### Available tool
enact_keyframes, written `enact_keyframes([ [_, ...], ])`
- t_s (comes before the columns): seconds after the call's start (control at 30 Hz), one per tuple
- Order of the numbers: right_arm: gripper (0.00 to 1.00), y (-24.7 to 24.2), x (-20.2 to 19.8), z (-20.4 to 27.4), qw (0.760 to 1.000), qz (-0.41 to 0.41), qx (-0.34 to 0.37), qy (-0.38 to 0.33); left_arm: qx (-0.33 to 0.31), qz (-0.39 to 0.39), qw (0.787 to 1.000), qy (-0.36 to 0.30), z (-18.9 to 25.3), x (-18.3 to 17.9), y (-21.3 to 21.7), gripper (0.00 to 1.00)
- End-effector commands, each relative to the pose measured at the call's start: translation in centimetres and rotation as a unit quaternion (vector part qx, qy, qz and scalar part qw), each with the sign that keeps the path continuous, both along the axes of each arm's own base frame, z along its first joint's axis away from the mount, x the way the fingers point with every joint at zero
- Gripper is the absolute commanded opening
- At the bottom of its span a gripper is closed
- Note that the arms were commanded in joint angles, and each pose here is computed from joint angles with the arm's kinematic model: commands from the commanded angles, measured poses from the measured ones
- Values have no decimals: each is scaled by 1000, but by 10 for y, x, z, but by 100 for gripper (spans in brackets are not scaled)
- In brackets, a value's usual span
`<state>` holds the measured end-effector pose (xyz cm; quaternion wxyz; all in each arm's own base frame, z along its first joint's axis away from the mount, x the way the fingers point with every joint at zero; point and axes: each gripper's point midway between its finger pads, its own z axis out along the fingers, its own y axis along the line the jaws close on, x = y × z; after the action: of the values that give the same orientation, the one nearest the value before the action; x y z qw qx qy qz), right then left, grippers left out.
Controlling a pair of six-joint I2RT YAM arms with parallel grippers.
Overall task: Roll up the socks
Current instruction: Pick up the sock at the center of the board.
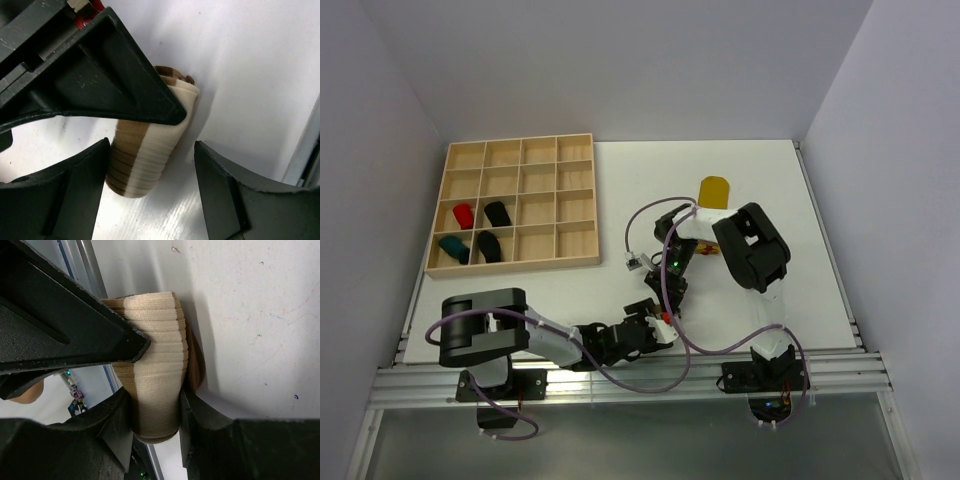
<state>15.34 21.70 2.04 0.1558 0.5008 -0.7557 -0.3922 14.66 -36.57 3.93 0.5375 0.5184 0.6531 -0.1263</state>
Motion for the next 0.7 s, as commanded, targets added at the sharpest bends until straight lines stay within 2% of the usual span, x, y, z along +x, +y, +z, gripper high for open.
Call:
enact_keyframes([
  [0.0,22,-20,12,-32,997,46,-39,-45,-21,-6,1000,-3,10,7,-14,73],
  [0.23,22,-22,11,-32,997,47,-41,-37,-20,3,1000,3,8,14,-17,70],
  [0.47,22,-21,10,-29,998,49,-36,-29,-8,-4,1000,15,0,11,-19,58],
  [0.67,23,-18,11,-26,998,46,-31,-26,5,-12,999,30,-8,7,-22,32],
])
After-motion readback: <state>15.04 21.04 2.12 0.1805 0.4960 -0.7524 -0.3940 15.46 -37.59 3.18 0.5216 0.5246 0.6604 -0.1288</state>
